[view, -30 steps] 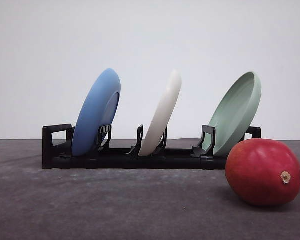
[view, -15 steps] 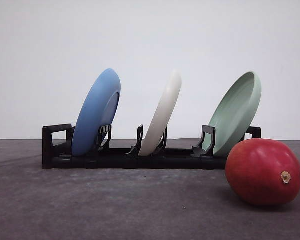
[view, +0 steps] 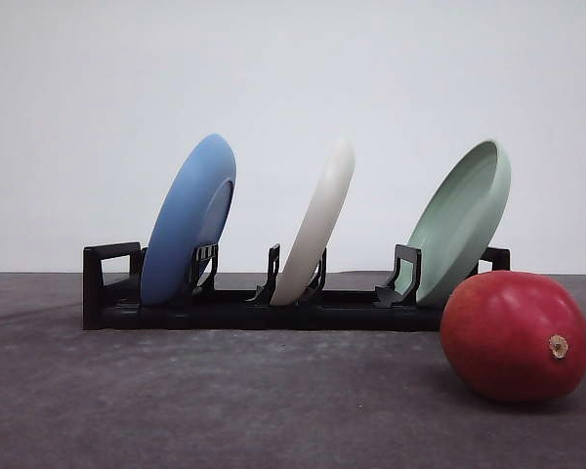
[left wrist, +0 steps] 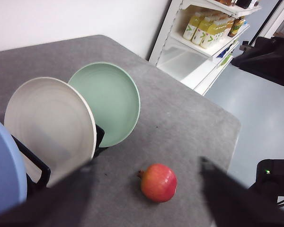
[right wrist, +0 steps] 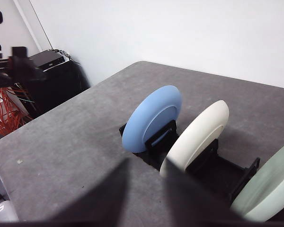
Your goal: Place pomegranate in white plate
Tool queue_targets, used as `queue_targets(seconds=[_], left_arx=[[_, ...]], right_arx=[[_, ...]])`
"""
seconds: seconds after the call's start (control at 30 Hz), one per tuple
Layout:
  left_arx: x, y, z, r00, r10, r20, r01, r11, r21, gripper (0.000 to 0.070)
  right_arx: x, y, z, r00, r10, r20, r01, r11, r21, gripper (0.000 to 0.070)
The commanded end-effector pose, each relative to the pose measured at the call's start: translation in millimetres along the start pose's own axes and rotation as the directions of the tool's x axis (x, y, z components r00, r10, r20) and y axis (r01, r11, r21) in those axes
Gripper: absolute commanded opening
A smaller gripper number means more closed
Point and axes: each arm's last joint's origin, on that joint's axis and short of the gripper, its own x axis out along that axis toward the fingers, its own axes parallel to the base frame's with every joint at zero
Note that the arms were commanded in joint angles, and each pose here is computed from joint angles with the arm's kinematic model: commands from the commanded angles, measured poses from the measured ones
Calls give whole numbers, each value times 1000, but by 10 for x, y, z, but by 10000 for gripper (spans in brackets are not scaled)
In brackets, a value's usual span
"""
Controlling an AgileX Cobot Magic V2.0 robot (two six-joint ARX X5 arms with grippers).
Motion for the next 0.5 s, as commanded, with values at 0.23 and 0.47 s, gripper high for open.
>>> queue_targets(seconds=[0.23,0.47], left_arx=[[391,186,31,998,-31,-48,26,994,-109,654],[1120,221,27,983,24,-184,-51,988,-146,642]], right_arx=[[33,1,42,1000,20,0,-20,1000,-15,700],[56,30,38,999,46,-7,-46,999,0,700]])
